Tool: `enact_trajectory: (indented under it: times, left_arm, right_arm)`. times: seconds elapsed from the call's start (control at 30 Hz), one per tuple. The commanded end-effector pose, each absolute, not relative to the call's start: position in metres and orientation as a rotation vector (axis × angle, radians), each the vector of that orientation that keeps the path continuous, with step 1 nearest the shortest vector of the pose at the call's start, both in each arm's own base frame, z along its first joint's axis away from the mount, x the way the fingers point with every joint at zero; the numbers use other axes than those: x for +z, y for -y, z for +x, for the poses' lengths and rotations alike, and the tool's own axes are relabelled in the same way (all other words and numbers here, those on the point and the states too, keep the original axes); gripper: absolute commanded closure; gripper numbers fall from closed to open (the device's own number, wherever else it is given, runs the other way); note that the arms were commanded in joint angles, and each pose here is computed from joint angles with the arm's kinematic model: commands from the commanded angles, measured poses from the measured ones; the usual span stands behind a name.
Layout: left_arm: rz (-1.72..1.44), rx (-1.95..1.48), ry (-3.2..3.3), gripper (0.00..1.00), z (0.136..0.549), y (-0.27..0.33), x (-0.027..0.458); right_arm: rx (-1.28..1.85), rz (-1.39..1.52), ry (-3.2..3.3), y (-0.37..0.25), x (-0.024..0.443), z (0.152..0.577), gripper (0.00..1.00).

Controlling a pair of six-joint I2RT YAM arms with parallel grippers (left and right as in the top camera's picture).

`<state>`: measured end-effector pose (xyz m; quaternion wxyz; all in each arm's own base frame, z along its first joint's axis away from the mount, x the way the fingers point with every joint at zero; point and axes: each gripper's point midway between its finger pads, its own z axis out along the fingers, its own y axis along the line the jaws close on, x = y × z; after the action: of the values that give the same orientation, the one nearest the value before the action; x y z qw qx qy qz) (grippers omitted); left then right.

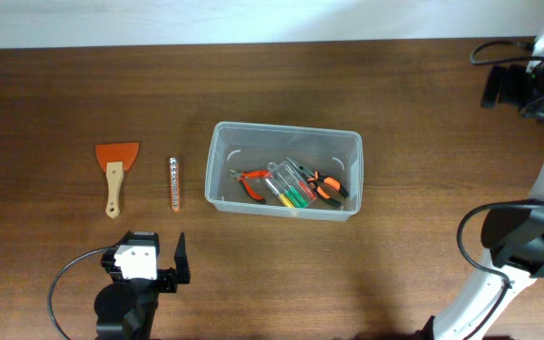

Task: Pack container
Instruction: 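Open the right gripper and raise it to the upper right, then move the left gripper over the orange scraper's wooden handle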

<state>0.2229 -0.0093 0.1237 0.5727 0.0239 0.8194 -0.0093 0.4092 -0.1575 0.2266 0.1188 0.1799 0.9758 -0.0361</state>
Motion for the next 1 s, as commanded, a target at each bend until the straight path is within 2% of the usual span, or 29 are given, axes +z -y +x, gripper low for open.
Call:
enact_trajectory:
  times: [0.0,0.33,0.77,0.97]
  left_arm:
    - [0.066,-0.038,-1.92,0.01,0.223,0.012,0.122]
    - [0.066,-0.038,-1.92,0.01,0.223,0.012,0.122]
    - [0.045,-0.01,-1.906,0.01,0.224,0.007,0.125]
    - [0.164,-0.172,-1.864,0.01,0.223,0.037,0.134]
  right_arm:
    - [-0.106,0.555,-2.896,0.158,0.207,0.407,0.01]
    - [-0.087,0.563,-2.958,0.157,0.159,0.409,0.02]
    - [-0.101,0.548,-2.9,0.163,0.158,0.423,0.02]
    - [-0.101,0.548,-2.899,0.163,0.158,0.424,0.01]
